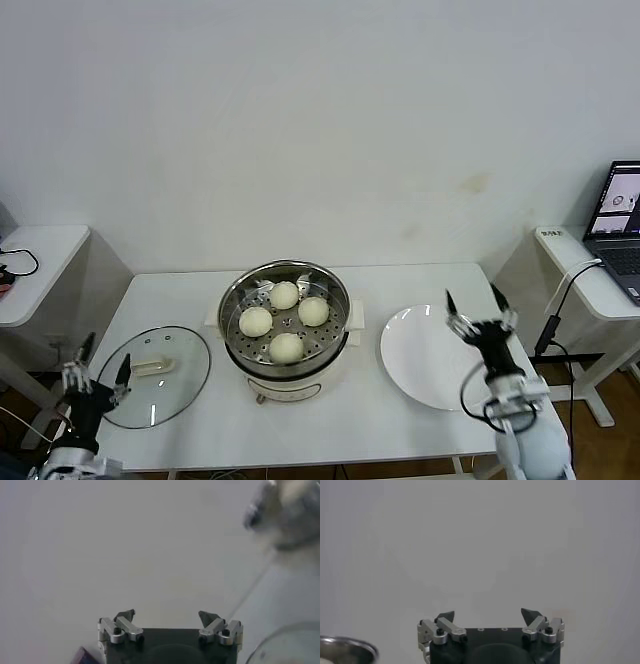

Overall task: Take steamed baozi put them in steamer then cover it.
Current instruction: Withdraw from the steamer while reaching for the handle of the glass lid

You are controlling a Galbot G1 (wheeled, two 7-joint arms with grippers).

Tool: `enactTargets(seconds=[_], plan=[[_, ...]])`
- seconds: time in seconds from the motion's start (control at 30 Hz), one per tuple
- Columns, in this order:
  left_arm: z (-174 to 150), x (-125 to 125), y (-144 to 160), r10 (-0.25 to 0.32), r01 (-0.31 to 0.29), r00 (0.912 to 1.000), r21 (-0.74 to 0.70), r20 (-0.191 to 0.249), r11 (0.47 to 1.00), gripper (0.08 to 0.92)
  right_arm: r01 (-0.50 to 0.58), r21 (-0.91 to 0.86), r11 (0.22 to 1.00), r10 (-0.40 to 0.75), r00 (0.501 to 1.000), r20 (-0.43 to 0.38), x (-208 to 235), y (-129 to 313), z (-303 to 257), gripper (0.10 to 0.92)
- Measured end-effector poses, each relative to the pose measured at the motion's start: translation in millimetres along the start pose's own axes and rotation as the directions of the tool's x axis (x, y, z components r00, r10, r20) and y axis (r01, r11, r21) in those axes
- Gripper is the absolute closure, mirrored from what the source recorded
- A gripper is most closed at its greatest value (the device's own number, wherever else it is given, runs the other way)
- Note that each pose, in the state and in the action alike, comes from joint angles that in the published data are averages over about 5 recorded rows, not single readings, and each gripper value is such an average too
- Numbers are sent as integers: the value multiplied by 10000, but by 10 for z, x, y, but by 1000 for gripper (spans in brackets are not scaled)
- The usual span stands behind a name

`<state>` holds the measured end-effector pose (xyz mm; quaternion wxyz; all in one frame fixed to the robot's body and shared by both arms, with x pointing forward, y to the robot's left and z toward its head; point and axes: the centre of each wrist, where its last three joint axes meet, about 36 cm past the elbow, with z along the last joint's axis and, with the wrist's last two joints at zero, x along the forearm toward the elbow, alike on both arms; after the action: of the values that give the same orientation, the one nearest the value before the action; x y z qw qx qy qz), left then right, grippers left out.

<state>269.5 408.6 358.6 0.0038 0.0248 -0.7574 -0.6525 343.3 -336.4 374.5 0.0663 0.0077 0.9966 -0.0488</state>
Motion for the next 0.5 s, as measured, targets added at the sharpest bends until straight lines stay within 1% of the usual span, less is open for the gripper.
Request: enactTargets(seconds=[0.1,0.23,0.37,0.5], plan=[[85,-9,-108,468,-427,9985,-1276,299,9909,177,-358,-24,9994,357,9987,-357,197,-77,57,200],[184,-52,-233,1027,-868,9934,-2489,518,9646,177,-730,-53,9973,724,9947,-726,394,-139,119,200],[268,-114,-334,1421,-1172,9882,-3138,575,9422,177,-974,-45,9952,965,9903,-1003,545,-159,163,200],[331,-192,-407,1658,-1347,9844,-3529,591,9259,177,-1074,-30,9942,1063,9870,-1204,668,-140,182,199]])
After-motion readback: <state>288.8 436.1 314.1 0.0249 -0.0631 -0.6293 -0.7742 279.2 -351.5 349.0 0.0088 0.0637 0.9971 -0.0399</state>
